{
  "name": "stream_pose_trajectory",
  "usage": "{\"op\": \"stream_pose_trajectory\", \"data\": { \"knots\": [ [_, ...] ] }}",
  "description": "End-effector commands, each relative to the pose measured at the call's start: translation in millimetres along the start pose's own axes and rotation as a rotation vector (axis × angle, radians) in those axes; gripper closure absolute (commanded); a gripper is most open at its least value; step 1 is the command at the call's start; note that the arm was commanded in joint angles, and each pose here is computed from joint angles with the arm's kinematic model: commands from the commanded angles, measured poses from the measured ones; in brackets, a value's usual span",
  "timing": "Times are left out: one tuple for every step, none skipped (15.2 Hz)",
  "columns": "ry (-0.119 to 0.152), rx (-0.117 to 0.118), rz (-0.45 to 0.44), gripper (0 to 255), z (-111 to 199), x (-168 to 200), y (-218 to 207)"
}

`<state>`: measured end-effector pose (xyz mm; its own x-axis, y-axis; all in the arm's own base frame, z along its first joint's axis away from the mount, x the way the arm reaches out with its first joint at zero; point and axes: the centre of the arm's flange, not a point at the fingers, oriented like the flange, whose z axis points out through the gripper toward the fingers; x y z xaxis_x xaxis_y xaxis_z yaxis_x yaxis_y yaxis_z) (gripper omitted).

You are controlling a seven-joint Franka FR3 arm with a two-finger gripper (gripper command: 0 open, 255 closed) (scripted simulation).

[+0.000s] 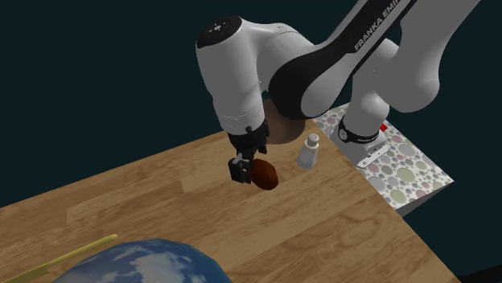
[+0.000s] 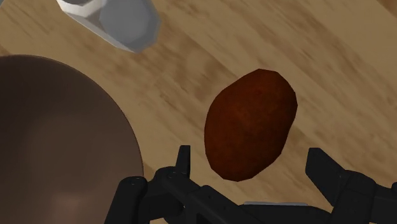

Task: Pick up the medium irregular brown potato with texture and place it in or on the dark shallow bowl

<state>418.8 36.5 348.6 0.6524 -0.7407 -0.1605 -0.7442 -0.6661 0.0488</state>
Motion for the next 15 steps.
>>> {"op": "stream_pose_trajectory", "data": {
  "knots": [
    [0.000,0.000,0.001,0,12.6,0.2,0.1],
    [0.000,0.000,0.001,0,12.6,0.2,0.2],
    [0.000,0.000,0.001,0,12.6,0.2,0.1],
    [0.000,0.000,0.001,0,12.6,0.2,0.1],
    [0.000,0.000,0.001,0,12.6,0.2,0.1],
    [0.000,0.000,0.001,0,12.6,0.2,0.1],
    [0.000,0.000,0.001,0,12.6,0.2,0.1],
    [0.000,0.000,0.001,0,12.6,0.2,0.1],
    [0.000,0.000,0.001,0,12.6,0.2,0.1],
    [0.000,0.000,0.001,255,12.6,0.2,0.1],
    [0.000,0.000,0.001,255,12.6,0.2,0.1],
    [0.000,0.000,0.001,255,12.6,0.2,0.1],
    [0.000,0.000,0.001,255,12.6,0.2,0.1],
    [0.000,0.000,0.001,255,12.6,0.2,0.1],
    [0.000,0.000,0.001,255,12.6,0.2,0.1]
  ]
}}
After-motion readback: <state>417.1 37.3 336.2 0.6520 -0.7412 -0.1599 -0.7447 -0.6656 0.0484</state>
